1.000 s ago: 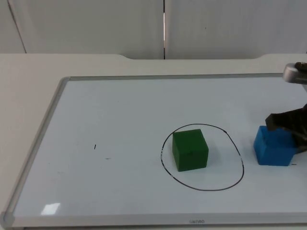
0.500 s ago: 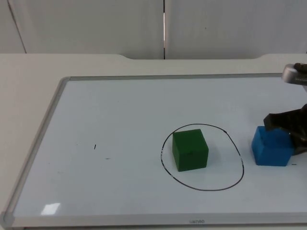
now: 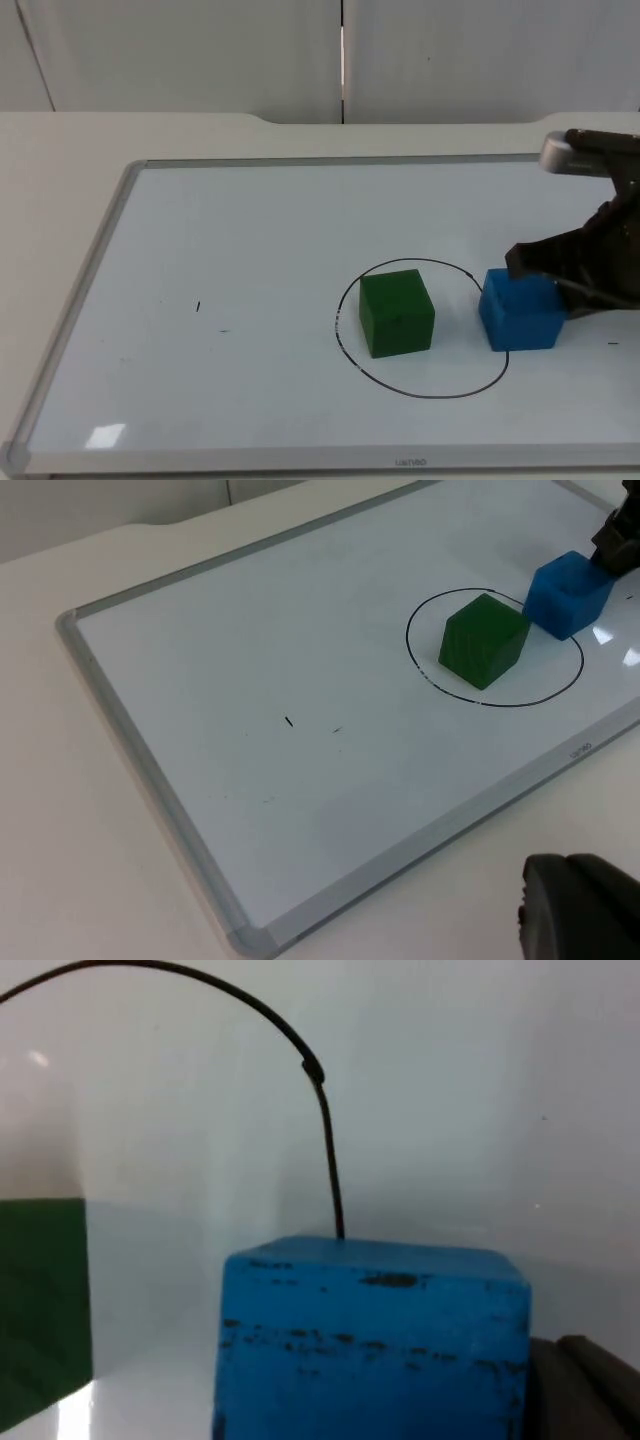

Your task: Push the two cubes into the marked area.

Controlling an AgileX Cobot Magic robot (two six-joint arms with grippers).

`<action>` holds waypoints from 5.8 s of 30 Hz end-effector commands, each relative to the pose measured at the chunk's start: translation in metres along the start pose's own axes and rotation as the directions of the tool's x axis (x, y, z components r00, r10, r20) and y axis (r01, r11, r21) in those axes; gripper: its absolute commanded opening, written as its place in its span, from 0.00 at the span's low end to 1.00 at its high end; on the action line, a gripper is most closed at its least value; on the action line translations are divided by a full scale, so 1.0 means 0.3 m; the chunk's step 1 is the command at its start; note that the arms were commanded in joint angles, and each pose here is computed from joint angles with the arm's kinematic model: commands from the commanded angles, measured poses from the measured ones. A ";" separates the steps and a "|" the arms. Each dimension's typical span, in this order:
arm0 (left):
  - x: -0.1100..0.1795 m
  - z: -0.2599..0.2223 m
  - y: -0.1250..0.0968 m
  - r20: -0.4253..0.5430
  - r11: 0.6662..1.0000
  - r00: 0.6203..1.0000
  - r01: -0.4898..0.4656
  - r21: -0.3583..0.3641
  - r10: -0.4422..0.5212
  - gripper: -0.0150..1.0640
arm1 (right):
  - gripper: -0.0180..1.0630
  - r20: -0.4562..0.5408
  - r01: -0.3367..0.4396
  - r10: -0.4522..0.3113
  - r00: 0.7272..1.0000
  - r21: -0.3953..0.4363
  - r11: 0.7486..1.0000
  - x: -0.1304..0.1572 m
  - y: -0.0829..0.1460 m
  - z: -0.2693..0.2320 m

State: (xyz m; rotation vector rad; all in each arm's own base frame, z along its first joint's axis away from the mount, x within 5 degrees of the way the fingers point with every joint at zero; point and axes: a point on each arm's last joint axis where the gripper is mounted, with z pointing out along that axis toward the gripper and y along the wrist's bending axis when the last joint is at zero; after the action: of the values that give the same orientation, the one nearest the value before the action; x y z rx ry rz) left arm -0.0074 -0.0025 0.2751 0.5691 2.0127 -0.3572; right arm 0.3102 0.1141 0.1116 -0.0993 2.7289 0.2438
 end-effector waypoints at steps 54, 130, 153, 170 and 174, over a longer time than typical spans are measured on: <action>0.001 0.002 0.002 0.010 1.000 1.000 0.003 -0.002 -0.003 0.01 | 0.02 0.077 0.073 -0.068 0.995 -0.067 0.995 0.018 0.145 -0.001; 0.001 0.002 0.002 0.010 1.000 1.000 0.003 -0.002 -0.003 0.01 | 0.02 0.727 0.358 -0.264 0.634 0.026 0.933 0.741 -0.149 -1.027; 0.001 0.002 0.002 0.010 1.000 1.000 0.003 -0.002 -0.003 0.01 | 0.02 0.607 0.332 -0.312 0.730 0.083 0.940 0.765 -0.180 -0.984; 0.001 0.002 0.002 0.010 1.000 1.000 0.002 -0.004 -0.002 0.38 | 0.39 0.611 0.261 -0.257 0.749 0.085 0.962 0.761 -0.193 -0.985; 0.001 0.002 0.002 0.010 1.000 1.000 0.002 -0.004 -0.002 0.74 | 0.63 0.611 0.261 -0.257 0.749 0.085 0.962 0.761 -0.193 -0.985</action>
State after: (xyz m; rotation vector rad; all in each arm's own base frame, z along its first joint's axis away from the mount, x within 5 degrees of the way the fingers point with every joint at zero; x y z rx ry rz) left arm -0.0074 -0.0025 0.2751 0.5684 2.0130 -0.3576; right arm -0.0067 -0.0049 0.2817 -0.3406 2.0224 0.1735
